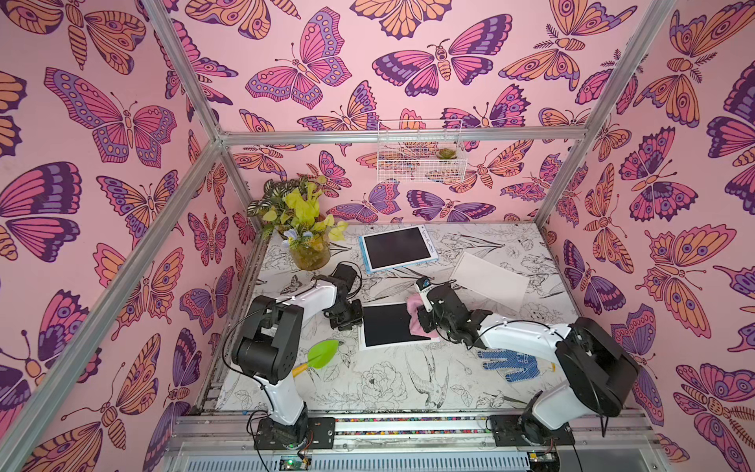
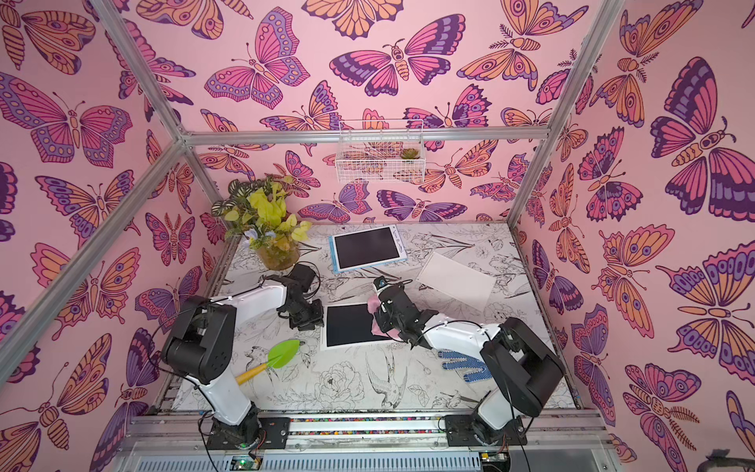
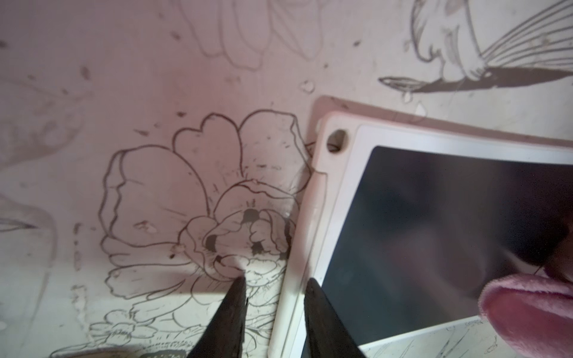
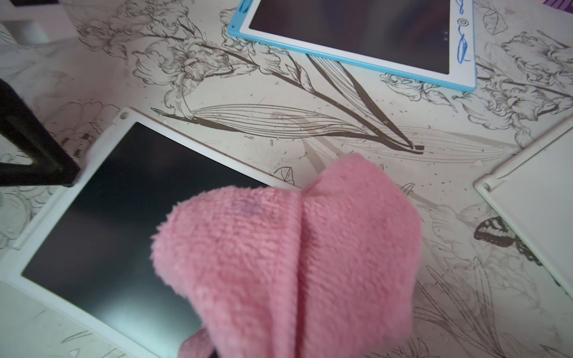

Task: Wipe the drawing tablet
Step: Wipe the dirt from the drawing tablet.

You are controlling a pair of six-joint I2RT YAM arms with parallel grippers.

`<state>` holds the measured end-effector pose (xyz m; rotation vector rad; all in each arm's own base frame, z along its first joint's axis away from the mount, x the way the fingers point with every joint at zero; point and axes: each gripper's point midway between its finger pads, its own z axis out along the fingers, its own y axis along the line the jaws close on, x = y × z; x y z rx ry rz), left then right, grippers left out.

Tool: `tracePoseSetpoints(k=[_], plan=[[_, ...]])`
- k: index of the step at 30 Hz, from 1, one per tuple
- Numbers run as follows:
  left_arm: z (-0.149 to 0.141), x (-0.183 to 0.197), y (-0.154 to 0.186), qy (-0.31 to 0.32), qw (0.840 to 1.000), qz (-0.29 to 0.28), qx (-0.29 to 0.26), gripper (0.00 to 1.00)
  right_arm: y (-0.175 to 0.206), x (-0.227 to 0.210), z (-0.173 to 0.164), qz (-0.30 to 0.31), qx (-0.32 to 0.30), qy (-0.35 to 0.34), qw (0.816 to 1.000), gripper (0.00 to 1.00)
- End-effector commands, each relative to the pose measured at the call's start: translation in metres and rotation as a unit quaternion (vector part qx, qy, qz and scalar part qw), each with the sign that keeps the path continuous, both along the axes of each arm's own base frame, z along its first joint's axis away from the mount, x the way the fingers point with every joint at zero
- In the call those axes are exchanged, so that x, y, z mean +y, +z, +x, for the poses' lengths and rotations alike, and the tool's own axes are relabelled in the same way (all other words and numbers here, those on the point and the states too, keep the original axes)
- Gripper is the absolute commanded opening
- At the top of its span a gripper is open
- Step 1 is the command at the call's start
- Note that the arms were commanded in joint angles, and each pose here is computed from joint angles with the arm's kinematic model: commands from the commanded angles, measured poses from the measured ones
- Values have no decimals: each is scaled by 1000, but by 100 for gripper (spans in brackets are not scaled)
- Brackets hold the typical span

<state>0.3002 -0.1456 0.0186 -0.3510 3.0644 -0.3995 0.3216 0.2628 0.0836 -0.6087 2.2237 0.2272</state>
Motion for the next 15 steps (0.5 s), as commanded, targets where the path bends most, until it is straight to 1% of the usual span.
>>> tracePoseSetpoints(k=[1, 3, 5, 10, 11, 15], plan=[[-10, 5, -15, -5, 999, 27, 24, 34, 14, -12, 14, -20, -55, -31, 998, 49], [-11, 5, -16, -5, 999, 31, 26, 34, 22, -17, 13, -13, -69, -35, 997, 56], [-13, 6, -17, -6, 999, 35, 27, 33, 28, -16, 12, -4, -76, -33, 997, 59], [-17, 9, -19, -2, 999, 45, 31, 30, 19, 4, 14, 22, -58, -11, 998, 60], [-18, 10, -20, -1, 998, 48, 33, 30, 5, 8, 15, 16, -44, -10, 999, 60], [-18, 12, -20, 0, 998, 57, 35, 28, -4, 27, 25, 13, -36, -8, 999, 60]])
